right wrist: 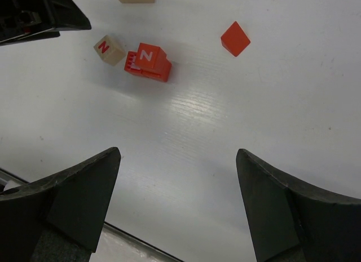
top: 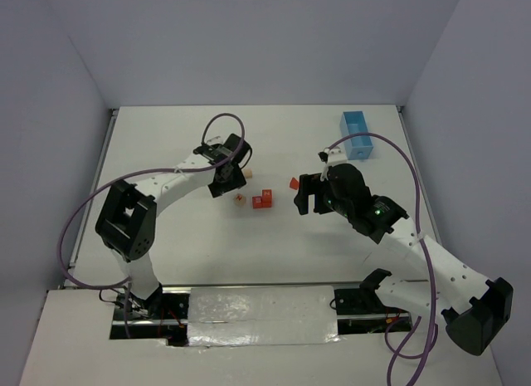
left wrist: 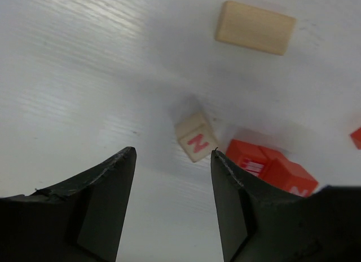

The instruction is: Build the wood block tower

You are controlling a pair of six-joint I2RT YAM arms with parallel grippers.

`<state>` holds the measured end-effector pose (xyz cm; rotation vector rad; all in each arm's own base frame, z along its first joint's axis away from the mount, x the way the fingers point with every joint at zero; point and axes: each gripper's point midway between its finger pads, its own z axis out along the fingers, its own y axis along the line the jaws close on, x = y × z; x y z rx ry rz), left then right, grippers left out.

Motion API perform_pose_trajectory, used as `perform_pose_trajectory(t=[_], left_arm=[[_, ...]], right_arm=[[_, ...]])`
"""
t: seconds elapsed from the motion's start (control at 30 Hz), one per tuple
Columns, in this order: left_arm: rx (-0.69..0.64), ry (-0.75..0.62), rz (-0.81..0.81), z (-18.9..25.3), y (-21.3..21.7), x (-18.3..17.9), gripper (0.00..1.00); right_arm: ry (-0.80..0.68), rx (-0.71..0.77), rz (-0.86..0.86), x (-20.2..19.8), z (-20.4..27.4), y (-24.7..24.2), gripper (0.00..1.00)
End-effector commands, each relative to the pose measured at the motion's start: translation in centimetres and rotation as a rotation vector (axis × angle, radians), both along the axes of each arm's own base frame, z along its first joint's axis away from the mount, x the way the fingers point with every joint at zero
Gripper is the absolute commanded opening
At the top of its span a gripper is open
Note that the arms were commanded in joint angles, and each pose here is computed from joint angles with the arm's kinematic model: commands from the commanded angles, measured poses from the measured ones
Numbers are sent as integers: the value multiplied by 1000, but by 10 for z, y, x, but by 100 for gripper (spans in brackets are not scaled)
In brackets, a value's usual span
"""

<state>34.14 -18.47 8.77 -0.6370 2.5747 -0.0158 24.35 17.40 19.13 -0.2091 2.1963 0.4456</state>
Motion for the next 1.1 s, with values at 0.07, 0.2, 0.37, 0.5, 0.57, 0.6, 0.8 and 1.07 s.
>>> perform_pose_trajectory(t=[0.07, 0.2, 0.37, 0.5, 0.57, 0.6, 0.8, 1.07], left_arm=[[-45, -50, 34, 5, -17, 13, 69], [-27, -40, 41, 0, -14, 13, 72], [-57, -35, 38, -7, -21, 13, 67], [-71, -38, 68, -9, -26, 13, 66], [-80, -38, 90, -10, -28, 13, 66], [-82, -39, 101, -12, -29, 13, 66], [-75, -25, 86, -19, -33, 14, 65], [-61, -119, -41, -1, -34, 20, 66]], right_arm=[[-38, 19, -16, 7, 6, 1, 91], [-42, 24, -12, 7, 7, 2, 91], [-40, 22, -15, 7, 6, 1, 91], [-40, 24, -15, 7, 6, 1, 91], [-41, 26, -15, 7, 7, 1, 91], [-40, 27, -12, 6, 6, 2, 91], [-40, 29, -8, 6, 6, 2, 91], [-39, 31, -7, 6, 6, 2, 91]])
